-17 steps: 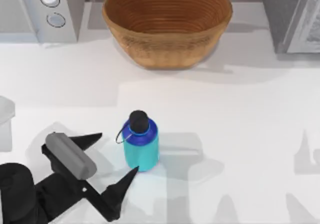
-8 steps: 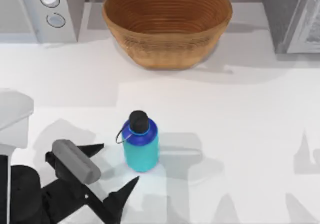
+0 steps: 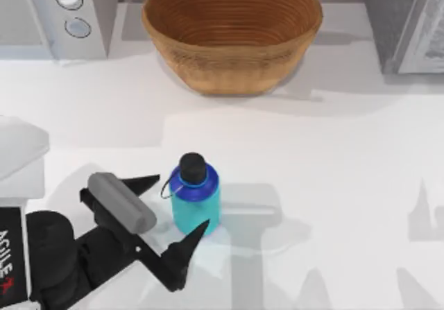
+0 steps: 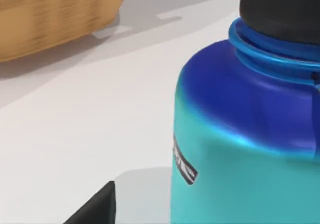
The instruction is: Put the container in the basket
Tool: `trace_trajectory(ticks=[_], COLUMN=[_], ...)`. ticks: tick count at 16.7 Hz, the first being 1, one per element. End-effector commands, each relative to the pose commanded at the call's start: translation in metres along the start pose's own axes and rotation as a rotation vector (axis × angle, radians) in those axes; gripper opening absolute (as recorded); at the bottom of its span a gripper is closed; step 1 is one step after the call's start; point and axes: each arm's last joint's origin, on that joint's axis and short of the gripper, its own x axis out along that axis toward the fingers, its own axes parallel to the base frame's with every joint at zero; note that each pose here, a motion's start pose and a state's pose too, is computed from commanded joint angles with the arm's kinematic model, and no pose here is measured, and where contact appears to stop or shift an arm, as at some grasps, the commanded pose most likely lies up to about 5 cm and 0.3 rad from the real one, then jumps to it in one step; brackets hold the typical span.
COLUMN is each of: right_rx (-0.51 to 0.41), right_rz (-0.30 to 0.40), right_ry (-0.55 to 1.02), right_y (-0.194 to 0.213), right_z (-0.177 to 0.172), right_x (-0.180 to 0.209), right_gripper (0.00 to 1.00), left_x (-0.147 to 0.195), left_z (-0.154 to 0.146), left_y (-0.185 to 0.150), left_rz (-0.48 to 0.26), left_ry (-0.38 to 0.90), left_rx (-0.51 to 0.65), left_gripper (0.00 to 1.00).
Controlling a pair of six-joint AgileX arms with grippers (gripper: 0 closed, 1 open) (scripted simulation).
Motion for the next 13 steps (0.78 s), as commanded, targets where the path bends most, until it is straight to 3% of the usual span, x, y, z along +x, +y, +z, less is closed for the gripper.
trace_trajectory(ticks=[13], right_rx=[0.000], right_rz=[0.000], right_ry=[0.000], right_y=[0.000], right_z=[0.000], right_x=[0.000], right_gripper=[1.00], left_x=[0.039], left_z=[0.002], left_y=[-0.003], left_rz=[0.000], left_ry=[0.001], left_rx=[0.000], left_gripper=[1.00])
